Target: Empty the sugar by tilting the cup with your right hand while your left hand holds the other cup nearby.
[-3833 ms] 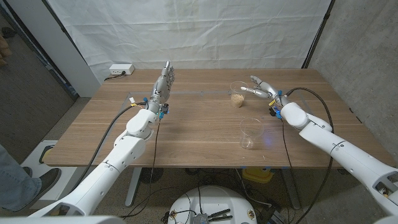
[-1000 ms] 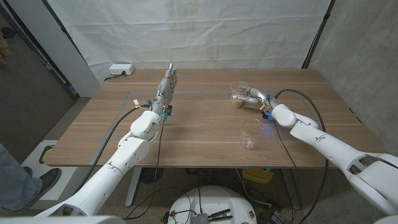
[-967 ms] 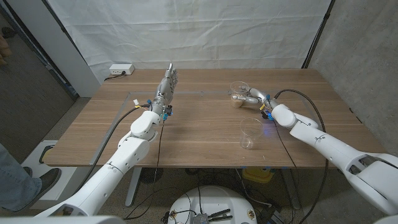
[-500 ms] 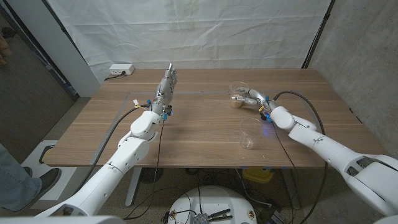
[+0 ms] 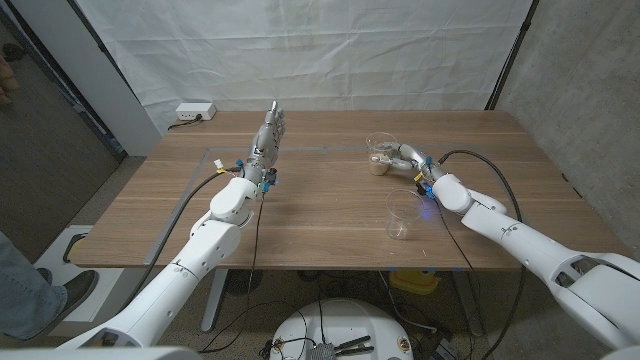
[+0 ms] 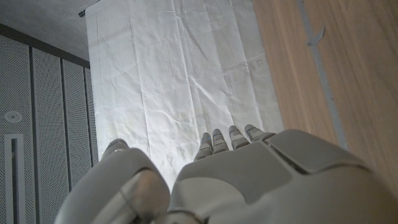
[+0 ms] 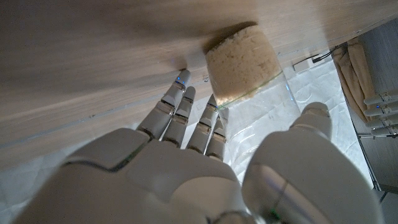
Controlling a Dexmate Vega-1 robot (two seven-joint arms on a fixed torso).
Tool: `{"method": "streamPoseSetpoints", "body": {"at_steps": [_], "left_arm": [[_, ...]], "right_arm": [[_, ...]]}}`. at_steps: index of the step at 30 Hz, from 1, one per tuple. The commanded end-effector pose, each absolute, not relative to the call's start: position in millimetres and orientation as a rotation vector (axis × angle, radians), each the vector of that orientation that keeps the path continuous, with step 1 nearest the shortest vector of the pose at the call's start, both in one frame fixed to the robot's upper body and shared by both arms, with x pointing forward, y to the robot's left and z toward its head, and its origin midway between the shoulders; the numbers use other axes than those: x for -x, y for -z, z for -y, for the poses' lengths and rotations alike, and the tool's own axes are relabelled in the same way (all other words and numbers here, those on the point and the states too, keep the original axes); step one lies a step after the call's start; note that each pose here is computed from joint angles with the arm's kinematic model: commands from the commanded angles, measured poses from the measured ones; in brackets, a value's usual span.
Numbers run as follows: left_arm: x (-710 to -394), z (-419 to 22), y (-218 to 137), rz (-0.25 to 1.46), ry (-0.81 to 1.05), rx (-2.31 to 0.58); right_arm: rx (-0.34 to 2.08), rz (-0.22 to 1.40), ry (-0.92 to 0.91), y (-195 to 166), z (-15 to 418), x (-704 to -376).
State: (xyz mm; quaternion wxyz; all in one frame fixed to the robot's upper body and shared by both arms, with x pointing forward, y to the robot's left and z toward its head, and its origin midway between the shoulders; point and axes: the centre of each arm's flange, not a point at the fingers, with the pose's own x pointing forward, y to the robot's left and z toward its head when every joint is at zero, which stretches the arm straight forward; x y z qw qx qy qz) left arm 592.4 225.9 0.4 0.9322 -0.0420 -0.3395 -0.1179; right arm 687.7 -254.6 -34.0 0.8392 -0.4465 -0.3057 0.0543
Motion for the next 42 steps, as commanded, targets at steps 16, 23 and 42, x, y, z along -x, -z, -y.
{"method": "streamPoseSetpoints", "body": {"at_steps": [16,23,42], "left_arm": [[-590.5,-224.6,-3.4,0.677,0.218,0.038],[-583.1,-222.1,-10.8,0.691,0.209,-0.038],[-550.2,-215.2,-4.3,0.725,0.253,-0.268]], "right_arm": [[0.785,0.692,-0.099,29.3,261.9,-662.2],[0.728,0.694,-0.066,33.9,274.4,-649.6],[0.647,0.692,0.027,47.6,286.8,-617.9]]}}
